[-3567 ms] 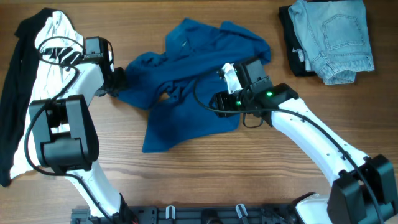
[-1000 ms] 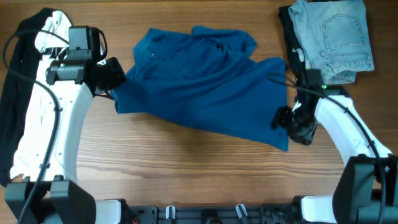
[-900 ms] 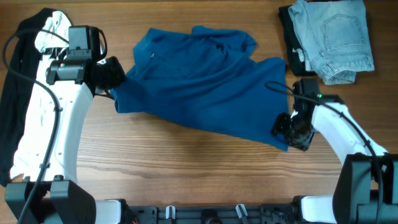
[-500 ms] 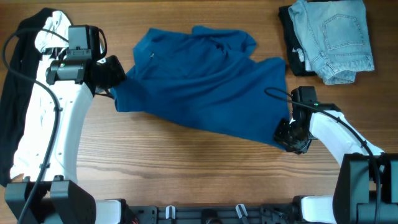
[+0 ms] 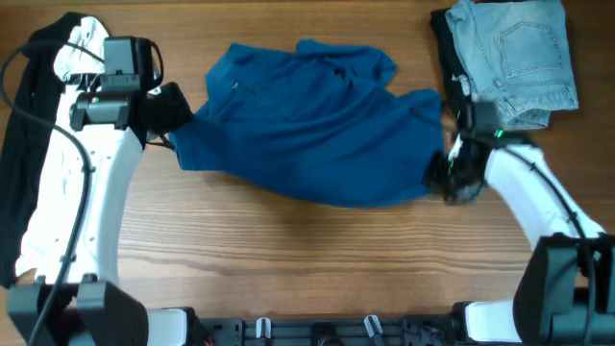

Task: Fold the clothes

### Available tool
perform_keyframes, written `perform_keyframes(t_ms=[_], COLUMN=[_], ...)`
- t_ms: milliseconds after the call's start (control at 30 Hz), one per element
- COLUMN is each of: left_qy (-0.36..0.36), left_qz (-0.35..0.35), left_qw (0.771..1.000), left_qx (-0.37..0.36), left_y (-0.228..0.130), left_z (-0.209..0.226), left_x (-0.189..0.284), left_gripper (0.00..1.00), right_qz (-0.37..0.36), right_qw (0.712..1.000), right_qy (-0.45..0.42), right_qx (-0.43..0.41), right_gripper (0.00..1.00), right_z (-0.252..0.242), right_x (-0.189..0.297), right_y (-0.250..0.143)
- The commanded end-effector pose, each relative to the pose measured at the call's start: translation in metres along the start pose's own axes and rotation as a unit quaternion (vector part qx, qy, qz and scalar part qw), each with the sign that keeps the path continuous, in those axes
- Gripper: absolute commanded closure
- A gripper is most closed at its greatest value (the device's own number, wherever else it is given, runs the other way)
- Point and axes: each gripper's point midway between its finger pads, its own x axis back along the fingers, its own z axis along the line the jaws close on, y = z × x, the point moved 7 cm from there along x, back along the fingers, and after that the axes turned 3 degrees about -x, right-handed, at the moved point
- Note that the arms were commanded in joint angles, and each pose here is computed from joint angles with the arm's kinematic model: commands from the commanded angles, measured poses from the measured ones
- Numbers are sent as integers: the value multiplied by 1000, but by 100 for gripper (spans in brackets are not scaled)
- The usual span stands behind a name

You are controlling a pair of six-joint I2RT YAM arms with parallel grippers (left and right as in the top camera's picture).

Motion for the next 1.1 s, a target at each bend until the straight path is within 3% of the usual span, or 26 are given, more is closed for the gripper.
perform_keyframes(t_ms=[0,233,500,667,900,1067], left_qy=[-19,-6,-27,-24,12,19], left_qz=[-131,-326,-488,-541,-565,-573], left_qw=[991,945,872,839,822,817], left_qx=[-3,31,43,54,70,68], left_y=[30,33,5,-19,-45,-49], left_z=[-1,20,40,54,72,75], left_x=[84,219,340,398,438,446], left_gripper=[96,96,96,96,96,96], right_qz=[-114,-280,-393,-438,-491,-499], right_qw=[990,950,907,884,852,847], right_qy=[57,99,107,119,130,130], right_qx=[59,94,105,113,128,132], right_gripper=[96,96,96,96,96,96], right_z=[33,41,21,14,1,-5], right_x=[85,243,358,397,431,435], right_y=[39,54,12,-28,-82,-101])
